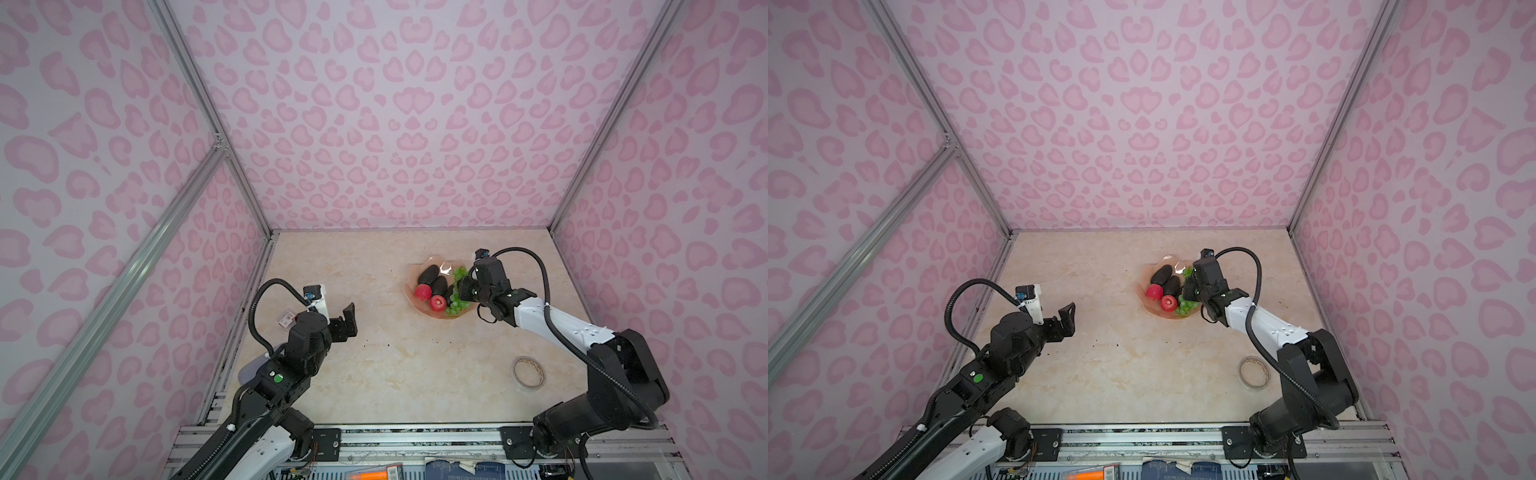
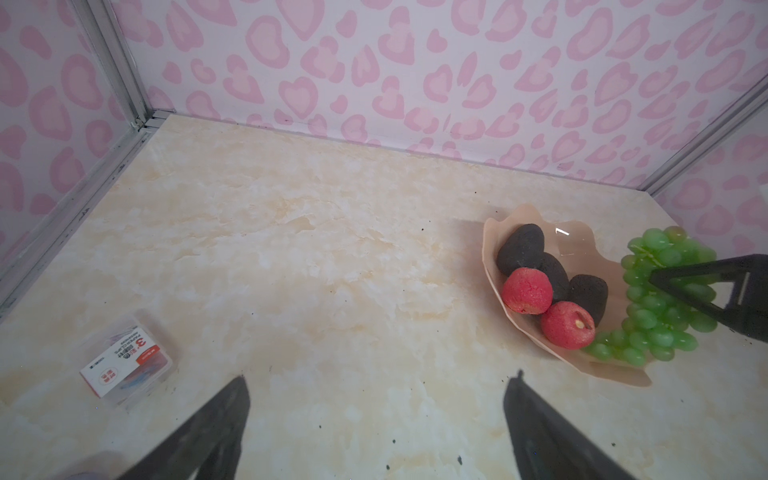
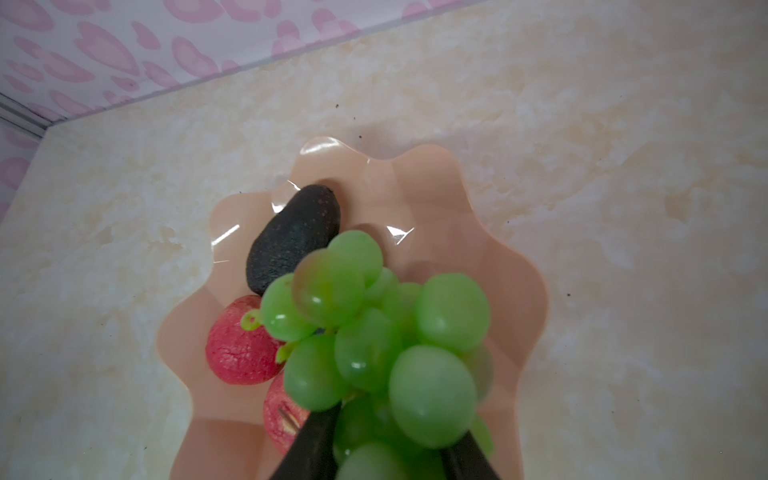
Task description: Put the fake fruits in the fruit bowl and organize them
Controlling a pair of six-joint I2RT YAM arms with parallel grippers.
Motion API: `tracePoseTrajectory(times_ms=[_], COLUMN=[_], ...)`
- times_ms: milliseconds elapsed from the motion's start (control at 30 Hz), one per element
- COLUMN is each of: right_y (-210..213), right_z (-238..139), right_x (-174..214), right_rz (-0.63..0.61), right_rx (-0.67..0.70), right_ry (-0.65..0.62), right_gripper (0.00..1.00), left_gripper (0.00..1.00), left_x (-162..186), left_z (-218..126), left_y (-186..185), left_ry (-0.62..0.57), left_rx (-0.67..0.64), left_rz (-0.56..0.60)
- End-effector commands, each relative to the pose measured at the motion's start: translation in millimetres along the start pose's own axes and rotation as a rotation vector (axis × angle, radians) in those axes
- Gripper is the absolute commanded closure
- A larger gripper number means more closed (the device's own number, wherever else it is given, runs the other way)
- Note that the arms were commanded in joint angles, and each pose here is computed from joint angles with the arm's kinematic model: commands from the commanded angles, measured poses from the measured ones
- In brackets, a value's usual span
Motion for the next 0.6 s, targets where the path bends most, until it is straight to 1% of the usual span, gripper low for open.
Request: tracePoseTrajectory(times_ms=[0,33,100,133,167,267,433,567], right_y=[0.2,-1.6,-3.0,-4.0,-3.6,-5.9,-4.7,-4.5], right_z=[14.4,17.2,21.0,21.3,20.4,13.8,-6.3,-38.4], right_x=[-4.6,-5.3,-8.3,-10.3,-13.3,-24.6,-40.6,-54.3], right_rz=[-0.015,-0.010,-0.005,-0.002,-0.002,0.000,-0.021,-0.036], right_rx=[-0.013,-0.011,-0.006,-0.001,0.003,0.035,0.045,0.041], right_ry=[-0.007,-0.008,-0.012,-0.016,-0.023,-0.057,-0.108,-0.190], right_gripper=[0.52,0.47,0.32,0.27,0.22,0.02,0.02,0.02], left_gripper=[0.04,0.04,0.04,0.04,0.04,0.04,0.04,0.04], left_x=[-15.1,-16.1,-16.6,-17.5,-18.1,-19.2,-19.9,-24.0], left_z=[-1.7,-1.9,-1.7,-1.9,-1.8,-1.2,1.0,3.4], left_y=[-3.6,-3.7,-3.1,-2.7,-2.3,-2.4,-0.6,3.4], left_ry=[-0.049,-0.051,-0.054,-0.057,-0.059,-0.061,-0.065,-0.088], left_rx=[0.012,0.012,0.006,0.003,-0.001,-0.004,-0.021,-0.058], left_rz=[0.000,0.001,0.007,0.008,0.011,0.018,0.026,0.042])
Point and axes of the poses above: each gripper's point midway between its finger pads, its own z axis out along the fingers, its own y axis along the line the jaws close on, x = y × z, the point moved 3 cm from there along -z, back along the fingers, and after that the axes turned 5 degrees about z, right-handed, at the moved point
